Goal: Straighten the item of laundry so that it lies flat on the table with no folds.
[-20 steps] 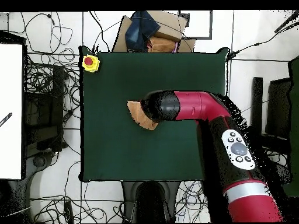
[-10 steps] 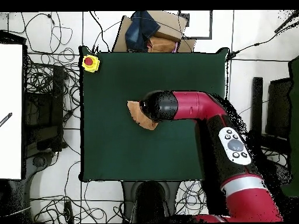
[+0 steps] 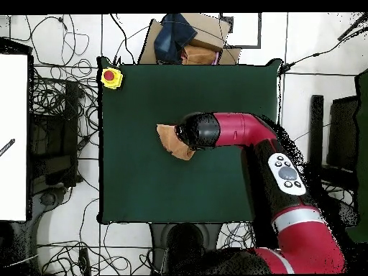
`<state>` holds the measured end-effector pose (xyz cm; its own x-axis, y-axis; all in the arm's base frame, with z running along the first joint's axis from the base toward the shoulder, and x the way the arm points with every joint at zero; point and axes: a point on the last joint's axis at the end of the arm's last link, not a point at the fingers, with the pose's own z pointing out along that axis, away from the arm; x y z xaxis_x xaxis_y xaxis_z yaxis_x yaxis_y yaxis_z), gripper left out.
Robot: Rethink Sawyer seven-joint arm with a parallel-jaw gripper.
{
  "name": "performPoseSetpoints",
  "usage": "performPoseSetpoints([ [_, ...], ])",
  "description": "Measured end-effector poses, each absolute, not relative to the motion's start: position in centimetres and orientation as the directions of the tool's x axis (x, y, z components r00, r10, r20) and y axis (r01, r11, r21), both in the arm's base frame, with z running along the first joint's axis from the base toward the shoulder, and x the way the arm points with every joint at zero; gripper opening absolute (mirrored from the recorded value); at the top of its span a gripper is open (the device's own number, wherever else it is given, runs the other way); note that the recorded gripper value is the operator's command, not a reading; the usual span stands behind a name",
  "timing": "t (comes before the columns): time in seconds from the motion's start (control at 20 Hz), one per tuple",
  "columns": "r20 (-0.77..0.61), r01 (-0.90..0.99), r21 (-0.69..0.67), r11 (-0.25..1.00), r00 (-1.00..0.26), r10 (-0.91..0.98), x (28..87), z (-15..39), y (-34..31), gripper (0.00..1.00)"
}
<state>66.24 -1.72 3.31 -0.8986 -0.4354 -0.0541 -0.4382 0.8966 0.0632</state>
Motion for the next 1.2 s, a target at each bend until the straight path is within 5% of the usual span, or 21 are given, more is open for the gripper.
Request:
performPoseSetpoints([
  [1.2, -0.084, -0.410, 0.026, 0.912, -0.910, -0.406, 66.2, 3.3, -11.1, 1.00],
])
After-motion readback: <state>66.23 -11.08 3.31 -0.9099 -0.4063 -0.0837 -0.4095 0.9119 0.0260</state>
